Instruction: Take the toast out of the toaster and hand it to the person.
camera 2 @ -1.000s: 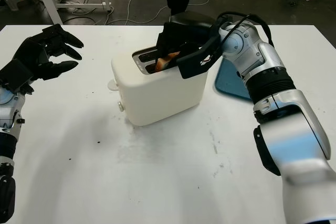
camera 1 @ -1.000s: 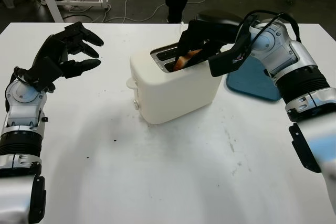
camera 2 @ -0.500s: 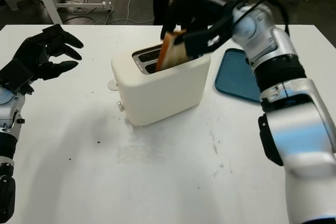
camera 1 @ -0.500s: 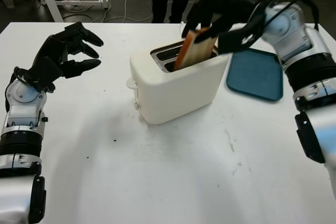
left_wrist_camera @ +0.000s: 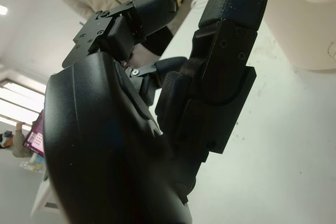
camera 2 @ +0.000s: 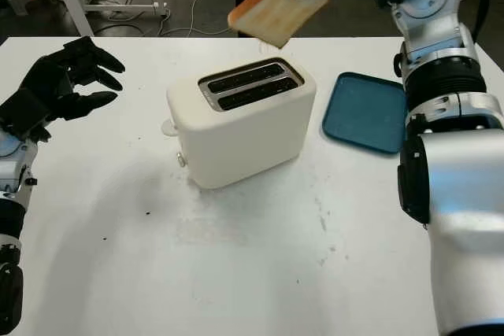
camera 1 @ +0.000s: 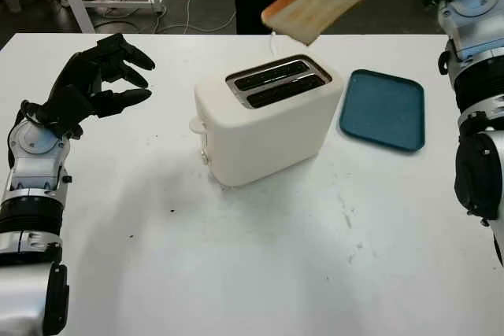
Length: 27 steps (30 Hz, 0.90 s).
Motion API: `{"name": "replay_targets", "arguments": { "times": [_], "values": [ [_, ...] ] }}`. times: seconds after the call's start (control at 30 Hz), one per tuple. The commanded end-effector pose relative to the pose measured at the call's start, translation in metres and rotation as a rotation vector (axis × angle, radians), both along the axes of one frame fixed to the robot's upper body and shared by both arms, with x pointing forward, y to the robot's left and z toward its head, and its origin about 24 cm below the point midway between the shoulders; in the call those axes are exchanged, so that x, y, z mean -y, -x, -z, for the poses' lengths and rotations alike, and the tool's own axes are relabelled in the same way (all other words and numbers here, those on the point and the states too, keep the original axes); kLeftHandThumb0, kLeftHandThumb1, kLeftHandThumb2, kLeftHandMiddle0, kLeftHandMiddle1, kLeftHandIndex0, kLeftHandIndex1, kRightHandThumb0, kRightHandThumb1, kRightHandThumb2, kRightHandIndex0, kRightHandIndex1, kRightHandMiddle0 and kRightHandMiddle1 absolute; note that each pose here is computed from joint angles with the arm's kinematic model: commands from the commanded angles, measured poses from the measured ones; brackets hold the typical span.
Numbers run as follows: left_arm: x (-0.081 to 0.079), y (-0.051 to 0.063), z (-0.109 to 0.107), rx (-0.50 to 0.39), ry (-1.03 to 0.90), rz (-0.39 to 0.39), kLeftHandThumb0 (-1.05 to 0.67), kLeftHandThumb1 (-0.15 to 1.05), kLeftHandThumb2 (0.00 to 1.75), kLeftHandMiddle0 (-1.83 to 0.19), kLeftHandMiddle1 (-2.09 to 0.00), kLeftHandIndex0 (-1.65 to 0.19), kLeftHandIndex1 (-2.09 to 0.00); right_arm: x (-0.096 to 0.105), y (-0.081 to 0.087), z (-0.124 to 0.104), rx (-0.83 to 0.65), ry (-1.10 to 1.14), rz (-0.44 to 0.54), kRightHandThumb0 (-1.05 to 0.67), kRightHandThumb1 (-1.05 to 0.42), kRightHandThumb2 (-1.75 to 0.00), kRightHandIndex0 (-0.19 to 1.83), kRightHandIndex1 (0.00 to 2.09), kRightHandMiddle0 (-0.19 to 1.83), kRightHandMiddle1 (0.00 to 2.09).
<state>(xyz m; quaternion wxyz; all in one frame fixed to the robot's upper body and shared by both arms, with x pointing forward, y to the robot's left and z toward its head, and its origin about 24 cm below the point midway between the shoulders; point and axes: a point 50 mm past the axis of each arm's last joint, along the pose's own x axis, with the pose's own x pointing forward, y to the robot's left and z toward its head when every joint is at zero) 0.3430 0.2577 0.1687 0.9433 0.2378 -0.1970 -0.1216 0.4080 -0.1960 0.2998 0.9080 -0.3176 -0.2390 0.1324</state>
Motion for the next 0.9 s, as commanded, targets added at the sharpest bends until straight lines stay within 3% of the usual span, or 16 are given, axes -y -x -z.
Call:
{"name": "replay_targets", "arguments": {
  "times": [0.0, 0.23, 0.53, 0.67, 0.87],
  "values": [
    [0.000, 0.000, 0.002, -0.006, 0.004, -0.003, -1.05, 0.92, 0.01, -0.38, -1.41, -0.35, -1.30, 0.008, -0.001, -0.008, -0.013, -0.096, 0.039, 0.00, -0.70, -0.02, 1.04, 0.81, 1.34, 0.09],
    [-0.001, 0.000, 0.002, -0.008, 0.005, -0.005, -1.05, 0.92, 0.01, -0.38, -1.40, -0.35, -1.29, 0.024, -0.006, 0.008, -0.108, -0.301, 0.108, -0.06, -0.74, -0.03, 0.96, 0.91, 1.30, 0.10],
    [-0.001, 0.000, 0.003, -0.013, 0.012, -0.001, -1.05, 0.92, 0.00, -0.38, -1.39, -0.36, -1.28, 0.032, -0.011, 0.023, -0.170, -0.439, 0.240, -0.01, -0.81, -0.03, 0.80, 0.98, 1.20, 0.07],
    [-0.001, 0.000, 0.002, -0.009, 0.006, -0.005, -1.05, 0.92, 0.00, -0.38, -1.39, -0.36, -1.27, 0.036, -0.011, 0.029, -0.186, -0.539, 0.238, 0.04, -0.83, -0.03, 0.76, 1.02, 1.19, 0.08],
    [-0.001, 0.000, 0.002, -0.009, 0.005, -0.006, -1.05, 0.92, 0.00, -0.38, -1.39, -0.36, -1.28, 0.041, -0.011, 0.037, -0.190, -0.516, 0.329, 0.03, -0.83, -0.02, 0.76, 1.07, 1.20, 0.10]
  ]
}}
